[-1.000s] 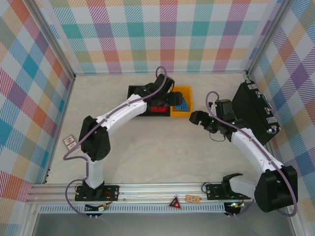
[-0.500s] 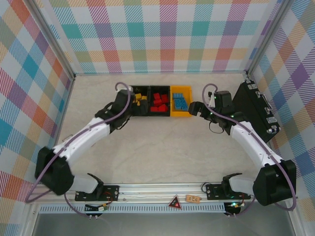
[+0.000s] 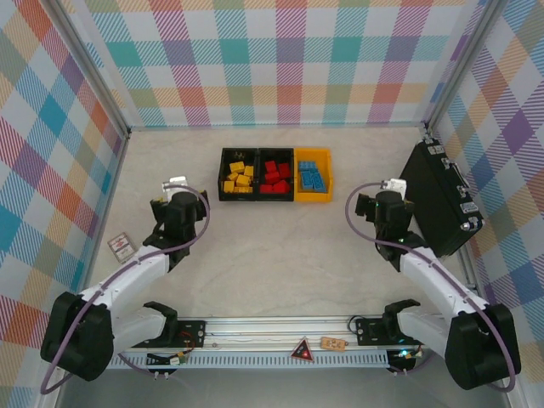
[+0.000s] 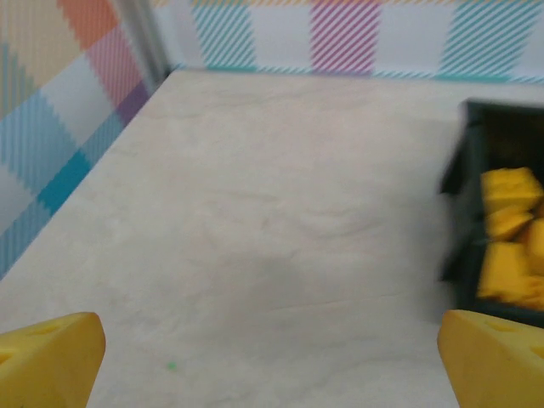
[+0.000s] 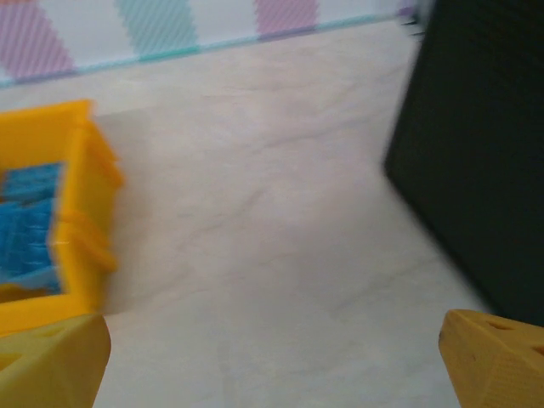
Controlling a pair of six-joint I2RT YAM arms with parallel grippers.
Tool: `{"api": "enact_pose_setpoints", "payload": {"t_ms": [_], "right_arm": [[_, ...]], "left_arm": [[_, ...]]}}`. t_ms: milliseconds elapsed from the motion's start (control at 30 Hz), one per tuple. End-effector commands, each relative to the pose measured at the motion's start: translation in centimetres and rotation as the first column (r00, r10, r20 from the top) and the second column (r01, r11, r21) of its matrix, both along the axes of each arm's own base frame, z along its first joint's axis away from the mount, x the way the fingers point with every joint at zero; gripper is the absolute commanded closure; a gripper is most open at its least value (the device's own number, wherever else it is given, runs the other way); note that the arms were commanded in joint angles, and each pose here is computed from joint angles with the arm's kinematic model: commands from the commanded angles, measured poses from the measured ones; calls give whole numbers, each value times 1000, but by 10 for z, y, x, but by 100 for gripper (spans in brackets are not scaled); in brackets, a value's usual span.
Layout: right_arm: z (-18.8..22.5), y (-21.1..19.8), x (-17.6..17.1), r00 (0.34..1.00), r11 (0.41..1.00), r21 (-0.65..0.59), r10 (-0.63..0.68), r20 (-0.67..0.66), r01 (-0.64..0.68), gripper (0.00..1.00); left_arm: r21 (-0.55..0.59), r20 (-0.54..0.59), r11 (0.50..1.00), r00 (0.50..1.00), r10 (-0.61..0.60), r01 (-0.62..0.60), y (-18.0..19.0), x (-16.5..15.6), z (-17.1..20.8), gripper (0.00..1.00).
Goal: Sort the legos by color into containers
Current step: Reset both arms
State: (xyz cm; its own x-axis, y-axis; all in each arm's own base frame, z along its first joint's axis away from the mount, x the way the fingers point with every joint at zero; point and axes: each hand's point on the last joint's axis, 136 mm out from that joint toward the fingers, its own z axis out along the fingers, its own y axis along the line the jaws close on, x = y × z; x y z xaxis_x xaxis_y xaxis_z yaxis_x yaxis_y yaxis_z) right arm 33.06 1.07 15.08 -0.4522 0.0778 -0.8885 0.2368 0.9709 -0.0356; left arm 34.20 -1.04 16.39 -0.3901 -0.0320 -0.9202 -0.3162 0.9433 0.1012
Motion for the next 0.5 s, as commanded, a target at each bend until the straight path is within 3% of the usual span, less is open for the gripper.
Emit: {"api": "enact_pose_setpoints", "payload": {"t_ms": [0,167,233,333,467], "right_arm": [[12,-15,12,990,992,-98,-65,123,77,1],[-17,-6,25,983,993,-114,-7,184,28,1],[-17,3,32,970,993,-115,58,234,-32,1],[-22,18,42,962,977,-158,177,209,-145,1],[-37,16,47,937,969,-89,246,250,-231,1]], "left_arm": [[0,93,994,990,106,-107,27,7,-2,1],[-7,99,998,993,57,-56,25,27,-21,1],[25,99,999,994,40,-42,25,32,-28,1],[-8,117,1000,993,-16,17,22,33,-50,0],[-20,126,993,986,-113,116,9,38,-69,0]]}}
